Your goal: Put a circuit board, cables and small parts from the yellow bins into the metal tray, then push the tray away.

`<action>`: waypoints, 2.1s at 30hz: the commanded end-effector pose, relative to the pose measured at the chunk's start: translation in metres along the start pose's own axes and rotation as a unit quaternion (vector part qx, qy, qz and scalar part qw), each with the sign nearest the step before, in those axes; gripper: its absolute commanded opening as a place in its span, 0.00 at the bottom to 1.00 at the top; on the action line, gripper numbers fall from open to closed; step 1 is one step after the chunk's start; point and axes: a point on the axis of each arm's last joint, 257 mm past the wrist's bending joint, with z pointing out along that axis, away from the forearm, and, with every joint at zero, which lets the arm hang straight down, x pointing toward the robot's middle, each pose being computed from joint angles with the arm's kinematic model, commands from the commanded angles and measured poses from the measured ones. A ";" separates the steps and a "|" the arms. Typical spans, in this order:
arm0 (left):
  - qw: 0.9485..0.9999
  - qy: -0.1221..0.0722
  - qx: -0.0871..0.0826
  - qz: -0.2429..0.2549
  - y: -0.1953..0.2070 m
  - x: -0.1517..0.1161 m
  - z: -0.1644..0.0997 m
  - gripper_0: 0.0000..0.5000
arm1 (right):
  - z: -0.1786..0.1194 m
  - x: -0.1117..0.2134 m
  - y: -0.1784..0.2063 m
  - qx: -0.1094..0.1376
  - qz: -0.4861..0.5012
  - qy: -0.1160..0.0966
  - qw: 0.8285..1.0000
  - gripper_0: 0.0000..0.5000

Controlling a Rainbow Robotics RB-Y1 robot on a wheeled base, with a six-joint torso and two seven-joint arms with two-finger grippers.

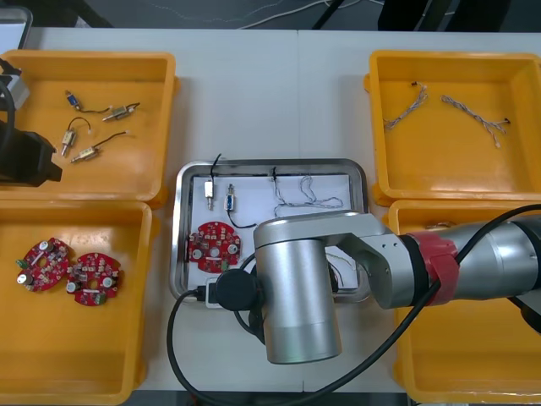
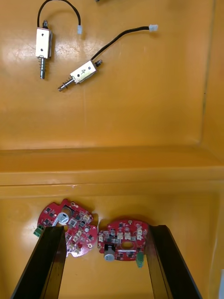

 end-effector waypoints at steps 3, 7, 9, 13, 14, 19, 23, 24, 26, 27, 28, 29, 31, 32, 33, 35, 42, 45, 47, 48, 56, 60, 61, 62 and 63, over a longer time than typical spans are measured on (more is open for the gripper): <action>0.998 0.003 -0.018 -0.056 0.021 0.008 -0.002 1.00 | 0.000 -0.017 0.014 0.004 -0.017 -0.016 1.000 1.00; 0.997 -0.001 -0.022 -0.068 0.025 0.007 -0.003 1.00 | 0.003 -0.017 0.015 0.006 -0.013 -0.015 1.000 1.00; 0.997 0.000 -0.021 -0.069 0.025 0.007 -0.003 1.00 | 0.006 -0.016 0.015 0.009 -0.010 -0.013 1.000 1.00; 0.997 0.002 -0.026 -0.072 0.028 0.010 -0.002 1.00 | 0.011 -0.016 0.012 0.016 -0.005 -0.009 1.000 1.00; 0.997 0.002 -0.026 -0.073 0.028 0.011 -0.001 1.00 | 0.013 -0.016 0.012 0.016 -0.003 -0.009 1.000 1.00; 0.997 0.002 -0.030 -0.075 0.029 0.012 -0.001 1.00 | 0.016 -0.016 0.014 0.017 0.002 -0.007 1.000 1.00; 0.997 0.001 -0.031 -0.076 0.029 0.014 -0.001 1.00 | 0.016 -0.016 0.014 0.017 0.002 -0.007 1.000 0.97; 0.997 0.001 -0.031 -0.075 0.029 0.014 -0.001 1.00 | 0.016 -0.016 0.015 0.016 0.002 -0.007 1.000 0.81; 0.997 0.001 -0.031 -0.076 0.029 0.014 -0.001 1.00 | 0.016 -0.015 0.014 0.017 0.003 -0.005 1.000 0.24; 0.997 0.001 -0.031 -0.076 0.029 0.014 -0.001 1.00 | 0.016 -0.015 0.014 0.017 0.004 -0.005 1.000 0.06; 0.997 0.001 -0.032 -0.076 0.029 0.014 -0.001 1.00 | 0.017 -0.013 0.013 0.017 0.006 -0.004 1.000 0.00; 0.997 0.001 -0.031 -0.075 0.029 0.014 -0.001 1.00 | 0.016 -0.014 0.012 0.019 0.005 -0.005 1.000 0.00; 0.997 0.001 -0.032 -0.076 0.029 0.014 -0.001 1.00 | 0.014 -0.011 0.007 0.025 0.005 -0.004 1.000 0.00; 0.997 0.001 -0.032 -0.076 0.029 0.014 -0.001 1.00 | 0.014 -0.011 0.005 0.027 0.005 -0.005 1.000 0.00; 0.997 0.001 -0.032 -0.076 0.029 0.014 -0.001 1.00 | 0.011 -0.010 0.000 0.032 0.004 -0.006 0.999 0.00; 0.997 0.001 -0.032 -0.076 0.029 0.014 -0.001 1.00 | 0.009 -0.007 -0.010 0.043 0.005 -0.007 0.999 0.00; 0.997 0.001 -0.032 -0.076 0.029 0.014 -0.001 1.00 | 0.000 -0.001 -0.043 0.081 0.011 -0.011 0.997 0.00; 0.997 0.001 -0.032 -0.076 0.029 0.014 -0.001 1.00 | -0.005 -0.001 -0.057 0.094 0.015 -0.013 0.995 0.00; 0.997 0.001 -0.032 -0.076 0.029 0.014 -0.001 1.00 | -0.008 -0.002 -0.063 0.100 0.018 -0.014 0.995 0.00; 0.997 0.001 -0.032 -0.076 0.029 0.014 -0.001 1.00 | -0.011 -0.002 -0.068 0.105 0.018 -0.015 0.994 0.00; 0.997 0.001 -0.032 -0.076 0.029 0.014 -0.001 1.00 | -0.027 -0.006 -0.098 0.136 0.013 -0.018 0.990 0.00; 0.997 0.001 -0.032 -0.076 0.029 0.014 -0.001 1.00 | -0.033 -0.008 -0.108 0.147 0.009 -0.019 0.989 0.00; 0.997 0.001 -0.032 -0.076 0.029 0.014 -0.001 1.00 | -0.034 -0.009 -0.112 0.149 0.008 -0.018 0.989 0.00; 0.997 0.001 -0.032 -0.076 0.029 0.014 -0.001 1.00 | -0.034 -0.009 -0.114 0.147 0.009 -0.017 0.989 0.00; 0.997 0.001 -0.032 -0.076 0.029 0.014 -0.001 1.00 | -0.034 -0.010 -0.115 0.146 0.009 -0.017 0.989 0.00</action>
